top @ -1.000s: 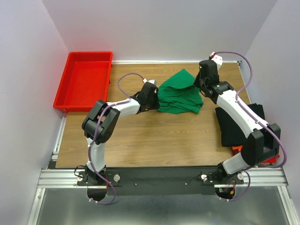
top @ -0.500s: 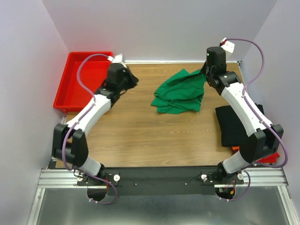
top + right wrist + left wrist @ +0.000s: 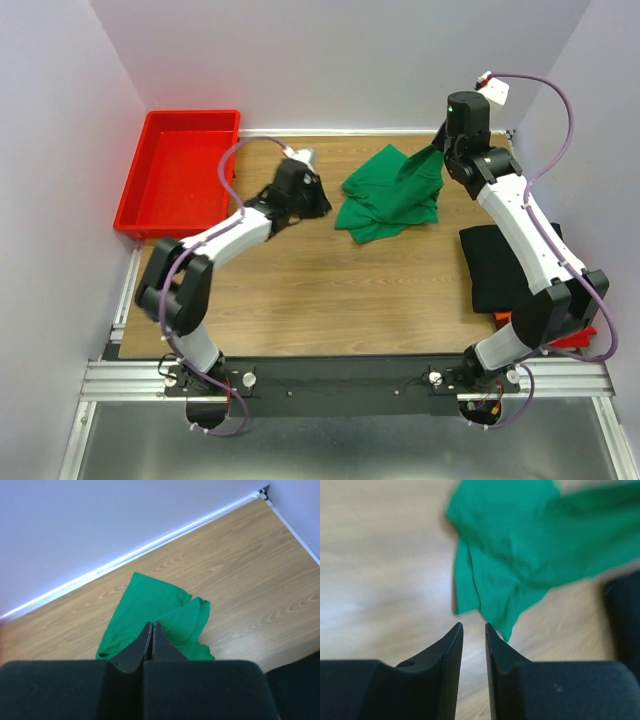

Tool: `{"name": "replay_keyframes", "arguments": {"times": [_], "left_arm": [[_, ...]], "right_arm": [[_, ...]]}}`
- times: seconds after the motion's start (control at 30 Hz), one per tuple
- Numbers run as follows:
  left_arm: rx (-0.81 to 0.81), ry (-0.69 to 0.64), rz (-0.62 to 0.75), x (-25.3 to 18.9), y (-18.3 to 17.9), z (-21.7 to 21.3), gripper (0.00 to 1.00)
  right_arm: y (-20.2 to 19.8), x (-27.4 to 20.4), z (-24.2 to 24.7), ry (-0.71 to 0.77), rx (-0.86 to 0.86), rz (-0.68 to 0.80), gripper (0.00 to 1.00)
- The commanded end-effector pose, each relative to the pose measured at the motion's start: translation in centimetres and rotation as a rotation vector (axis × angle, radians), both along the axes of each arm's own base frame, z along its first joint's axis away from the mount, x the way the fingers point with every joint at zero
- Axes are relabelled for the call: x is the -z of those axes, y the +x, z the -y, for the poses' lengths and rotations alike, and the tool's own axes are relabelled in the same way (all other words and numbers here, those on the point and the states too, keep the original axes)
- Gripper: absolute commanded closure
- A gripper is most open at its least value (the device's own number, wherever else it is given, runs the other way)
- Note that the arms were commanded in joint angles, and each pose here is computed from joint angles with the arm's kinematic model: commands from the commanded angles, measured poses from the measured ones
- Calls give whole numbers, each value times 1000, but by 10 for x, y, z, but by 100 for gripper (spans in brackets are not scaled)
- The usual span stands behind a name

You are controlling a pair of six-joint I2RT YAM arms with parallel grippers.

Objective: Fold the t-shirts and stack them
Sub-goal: Flatten the tshirt out

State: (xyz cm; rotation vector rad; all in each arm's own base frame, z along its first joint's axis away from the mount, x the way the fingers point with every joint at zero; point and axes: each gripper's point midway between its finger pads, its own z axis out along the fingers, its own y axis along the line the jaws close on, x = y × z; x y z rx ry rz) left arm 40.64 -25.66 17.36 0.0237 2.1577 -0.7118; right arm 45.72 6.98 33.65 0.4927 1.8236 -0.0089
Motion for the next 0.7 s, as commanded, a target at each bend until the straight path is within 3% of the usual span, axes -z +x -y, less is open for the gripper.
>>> {"name": "replay_keyframes", "arguments": {"times": [0.0, 0.3, 0.37, 0.67], "left_arm": [[109, 28, -105, 59, -25, 46, 66], [220, 0, -170, 97, -43, 104, 57], [223, -3, -174, 98, -43, 108, 50], [239, -7, -202, 117, -42, 122, 50]], "right_arm": [[0, 16, 3, -3, 10, -37, 99], [-4, 40, 1, -4, -3, -87, 100], [-4, 43, 1, -2, -3, -92, 99], [-4, 48, 0, -4, -9, -103, 100]]}}
